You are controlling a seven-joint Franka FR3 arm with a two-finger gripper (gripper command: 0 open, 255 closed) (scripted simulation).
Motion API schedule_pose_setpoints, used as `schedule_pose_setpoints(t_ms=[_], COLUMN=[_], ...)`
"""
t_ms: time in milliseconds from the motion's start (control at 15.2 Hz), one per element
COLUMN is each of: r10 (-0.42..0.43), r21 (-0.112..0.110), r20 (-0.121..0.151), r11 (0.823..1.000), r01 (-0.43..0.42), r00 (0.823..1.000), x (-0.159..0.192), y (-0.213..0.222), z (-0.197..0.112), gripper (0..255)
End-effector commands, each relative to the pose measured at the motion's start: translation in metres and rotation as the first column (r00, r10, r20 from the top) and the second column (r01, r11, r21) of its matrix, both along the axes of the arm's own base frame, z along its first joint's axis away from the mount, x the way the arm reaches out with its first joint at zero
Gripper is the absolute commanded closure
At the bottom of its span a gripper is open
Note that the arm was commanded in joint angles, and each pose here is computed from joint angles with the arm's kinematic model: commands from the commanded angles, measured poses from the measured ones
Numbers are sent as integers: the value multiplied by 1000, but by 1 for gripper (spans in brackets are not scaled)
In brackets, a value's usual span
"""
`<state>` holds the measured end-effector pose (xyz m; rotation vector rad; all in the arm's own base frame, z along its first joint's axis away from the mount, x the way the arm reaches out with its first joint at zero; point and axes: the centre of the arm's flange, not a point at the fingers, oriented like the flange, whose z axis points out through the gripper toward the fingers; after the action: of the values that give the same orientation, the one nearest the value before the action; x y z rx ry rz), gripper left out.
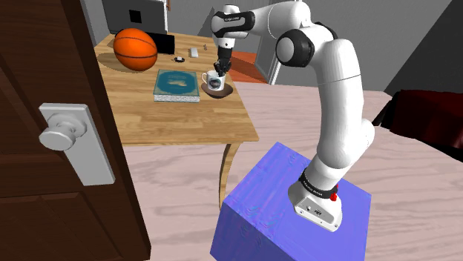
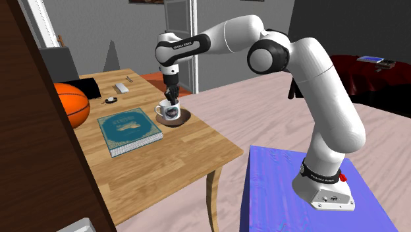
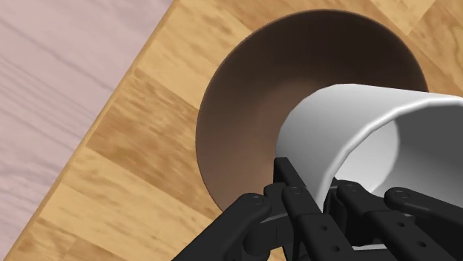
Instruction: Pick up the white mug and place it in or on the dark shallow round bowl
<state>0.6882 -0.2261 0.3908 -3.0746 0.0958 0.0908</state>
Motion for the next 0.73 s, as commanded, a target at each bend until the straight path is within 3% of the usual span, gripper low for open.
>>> schedule_pose_setpoints(t_ms=[0, 264, 330, 660], r10=[0, 0, 0, 0], r21=[0, 0, 0, 0], r20=[1, 1, 1, 1], r11=[1000, 1000, 1000, 1000], r01=[0, 0, 0, 0], r00=[1000, 1000, 1000, 1000], x=[0, 0, 0, 0], y=[0, 0, 0, 0], z=[0, 0, 0, 0], gripper=[255, 255, 0, 0])
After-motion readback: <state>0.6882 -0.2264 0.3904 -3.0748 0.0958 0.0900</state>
